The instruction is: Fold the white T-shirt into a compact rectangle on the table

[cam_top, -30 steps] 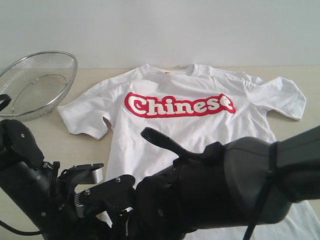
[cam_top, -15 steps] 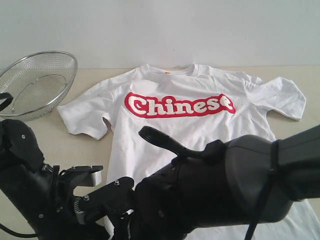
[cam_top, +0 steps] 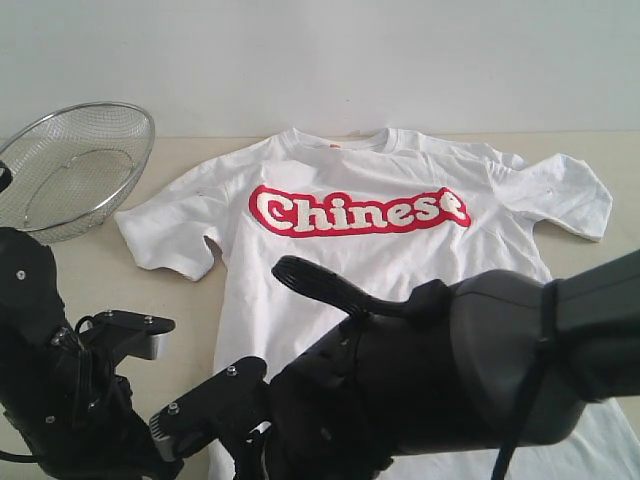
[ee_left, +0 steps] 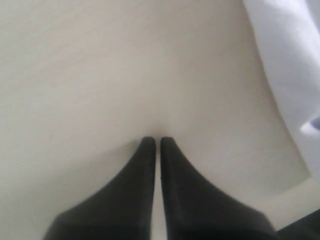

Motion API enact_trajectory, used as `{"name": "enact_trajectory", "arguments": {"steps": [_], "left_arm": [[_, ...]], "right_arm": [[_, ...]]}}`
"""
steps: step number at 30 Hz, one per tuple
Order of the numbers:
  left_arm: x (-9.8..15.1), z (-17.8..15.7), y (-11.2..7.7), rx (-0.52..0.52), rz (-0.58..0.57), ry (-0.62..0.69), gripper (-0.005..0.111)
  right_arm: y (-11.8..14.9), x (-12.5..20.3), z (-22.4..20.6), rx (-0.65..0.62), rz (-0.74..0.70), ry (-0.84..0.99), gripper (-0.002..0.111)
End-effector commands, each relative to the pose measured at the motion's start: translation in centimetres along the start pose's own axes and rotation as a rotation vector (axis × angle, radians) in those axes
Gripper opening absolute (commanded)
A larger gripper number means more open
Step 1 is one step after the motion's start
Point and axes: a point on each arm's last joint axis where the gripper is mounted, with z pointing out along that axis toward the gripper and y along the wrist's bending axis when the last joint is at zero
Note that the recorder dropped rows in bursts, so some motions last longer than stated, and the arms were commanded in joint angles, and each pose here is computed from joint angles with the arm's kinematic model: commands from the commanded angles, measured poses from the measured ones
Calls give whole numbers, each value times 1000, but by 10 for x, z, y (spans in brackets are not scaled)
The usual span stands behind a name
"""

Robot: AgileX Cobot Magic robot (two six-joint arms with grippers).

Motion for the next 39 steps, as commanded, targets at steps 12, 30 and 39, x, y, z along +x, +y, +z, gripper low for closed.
{"name": "enact_trajectory", "arguments": {"steps": [12, 30, 39], "left_arm": [[0, -2, 0, -10, 2, -19, 4], [0, -2, 0, -9, 5, -19, 4], [-1, -3, -4, 22, -9, -36, 4]], "right_arm": [[-29, -20, -63, 5, 131, -182, 0], [-76, 28, -50, 271, 211, 41, 0], [-82, 37, -47, 323, 237, 65, 0]]}}
